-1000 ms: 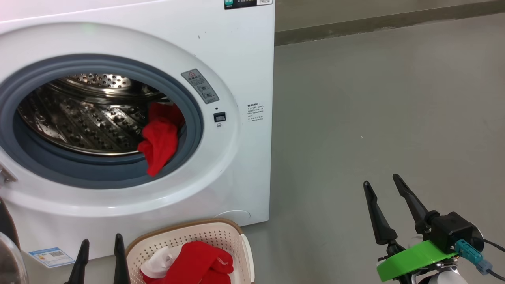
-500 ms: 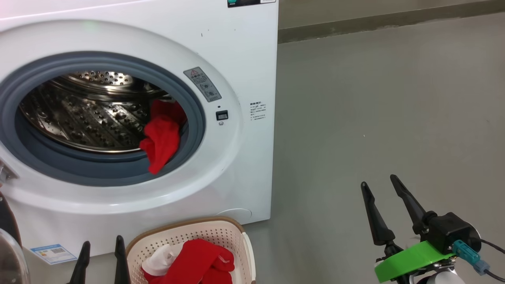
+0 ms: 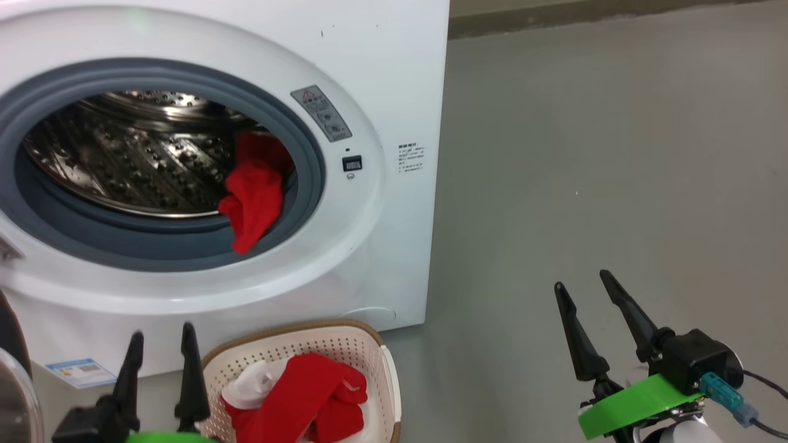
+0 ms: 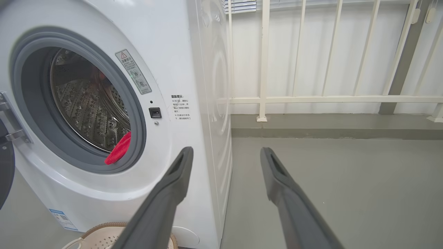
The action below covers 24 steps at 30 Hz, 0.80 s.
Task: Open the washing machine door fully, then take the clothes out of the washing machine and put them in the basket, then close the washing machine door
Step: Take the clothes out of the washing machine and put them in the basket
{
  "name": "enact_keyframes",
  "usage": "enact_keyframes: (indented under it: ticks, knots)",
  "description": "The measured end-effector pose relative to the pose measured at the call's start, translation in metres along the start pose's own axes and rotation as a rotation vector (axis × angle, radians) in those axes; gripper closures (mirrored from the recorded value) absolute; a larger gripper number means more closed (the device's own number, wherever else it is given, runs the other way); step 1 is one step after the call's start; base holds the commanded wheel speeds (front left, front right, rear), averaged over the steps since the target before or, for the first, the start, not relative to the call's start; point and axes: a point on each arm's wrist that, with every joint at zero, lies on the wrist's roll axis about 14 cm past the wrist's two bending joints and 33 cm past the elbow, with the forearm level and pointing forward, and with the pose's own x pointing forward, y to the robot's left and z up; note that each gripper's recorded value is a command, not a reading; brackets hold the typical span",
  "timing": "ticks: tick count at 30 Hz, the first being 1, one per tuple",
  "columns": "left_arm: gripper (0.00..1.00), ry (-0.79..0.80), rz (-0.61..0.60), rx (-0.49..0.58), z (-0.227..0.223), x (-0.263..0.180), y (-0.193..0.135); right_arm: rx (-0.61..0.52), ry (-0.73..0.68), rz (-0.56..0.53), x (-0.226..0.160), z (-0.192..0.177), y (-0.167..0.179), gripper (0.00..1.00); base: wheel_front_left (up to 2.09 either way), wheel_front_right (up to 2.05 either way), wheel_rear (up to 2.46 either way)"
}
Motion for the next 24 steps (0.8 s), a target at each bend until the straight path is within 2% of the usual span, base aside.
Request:
enact_keyframes:
  ticks: [15,24]
  knots:
    - [0.00,-0.041,-0.089,-0.012,0.003,0.098,-0.028,-0.010,0.021,0.015,0.050,-0.014,-0.002,0.00,0.00,0.00,0.00]
    - [0.00,0.039,-0.093,-0.095,-0.029,0.162,-0.040,-0.018,0.058,0.022,0.078,-0.037,-0.006,0.00,0.00,0.00,0.00]
